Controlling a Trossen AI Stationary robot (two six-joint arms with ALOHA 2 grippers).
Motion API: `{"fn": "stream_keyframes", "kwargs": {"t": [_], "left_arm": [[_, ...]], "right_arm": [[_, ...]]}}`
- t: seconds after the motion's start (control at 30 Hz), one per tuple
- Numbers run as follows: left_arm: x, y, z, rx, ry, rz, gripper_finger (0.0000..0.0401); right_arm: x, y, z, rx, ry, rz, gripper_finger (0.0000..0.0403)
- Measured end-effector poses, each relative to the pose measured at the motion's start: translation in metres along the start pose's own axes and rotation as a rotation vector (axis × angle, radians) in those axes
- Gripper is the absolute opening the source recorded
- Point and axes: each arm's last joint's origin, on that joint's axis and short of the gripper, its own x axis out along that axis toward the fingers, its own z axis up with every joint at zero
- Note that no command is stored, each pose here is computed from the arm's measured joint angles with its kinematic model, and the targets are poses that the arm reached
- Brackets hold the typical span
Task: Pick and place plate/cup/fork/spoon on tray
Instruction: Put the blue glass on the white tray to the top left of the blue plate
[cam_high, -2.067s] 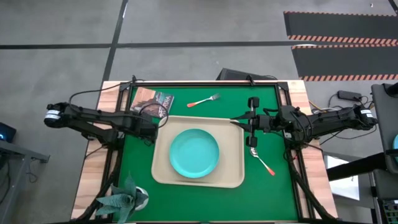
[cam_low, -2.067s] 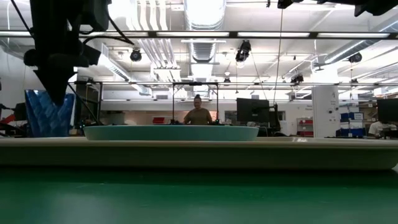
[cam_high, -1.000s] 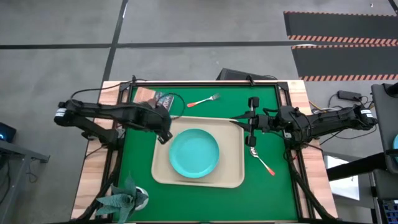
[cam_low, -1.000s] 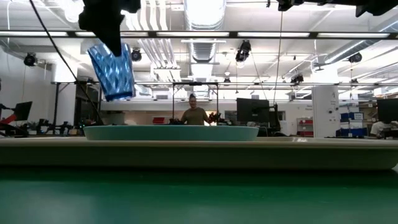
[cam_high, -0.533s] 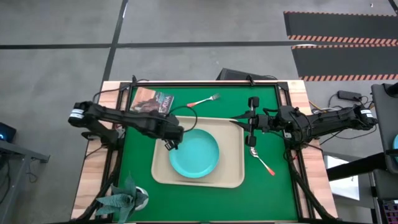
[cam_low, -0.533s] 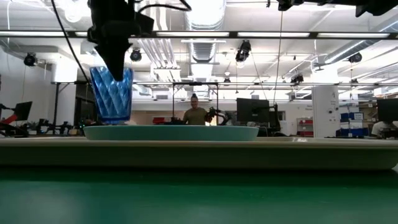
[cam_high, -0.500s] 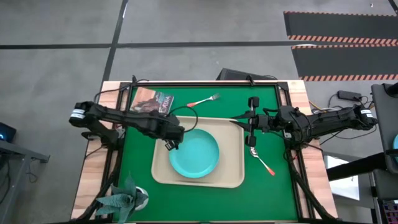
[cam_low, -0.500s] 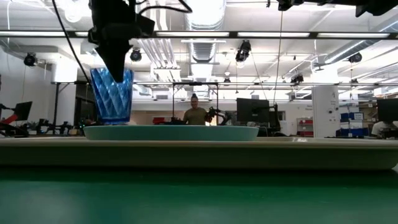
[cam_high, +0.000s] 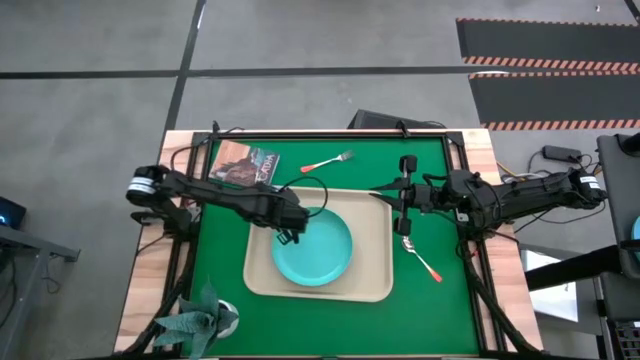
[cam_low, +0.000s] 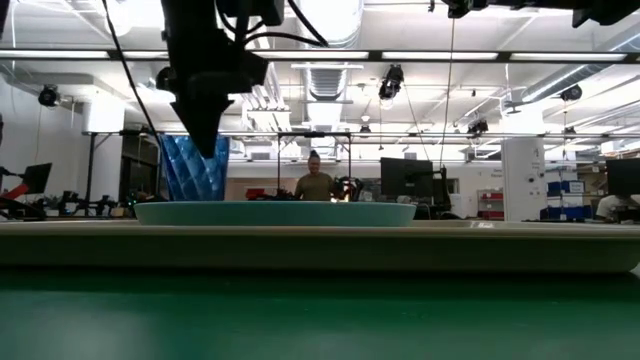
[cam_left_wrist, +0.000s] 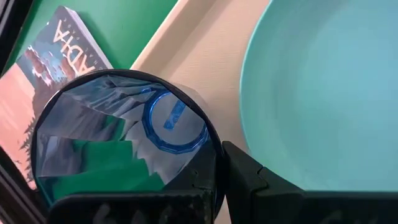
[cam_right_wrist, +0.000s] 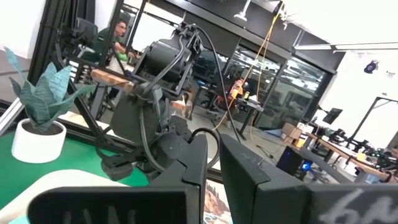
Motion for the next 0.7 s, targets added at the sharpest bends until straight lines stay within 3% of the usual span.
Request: {"fn": "stream_keyframes", "kwargs": {"t": [0.3,0.7], "left_arm": [[0.001,-0.007,0.006,-0.035,-0.046,-0.055,0.0000],[0.000,-0.008,0.011,0.002,-0.084,-0.074,0.0000]], "right_arm": [[-0.001,0.000,0.001,0.000,-0.004,-0.002,0.0033],[-0.001,-0.001,0.001,0.000,-0.003,-0.001,0.0033]]}}
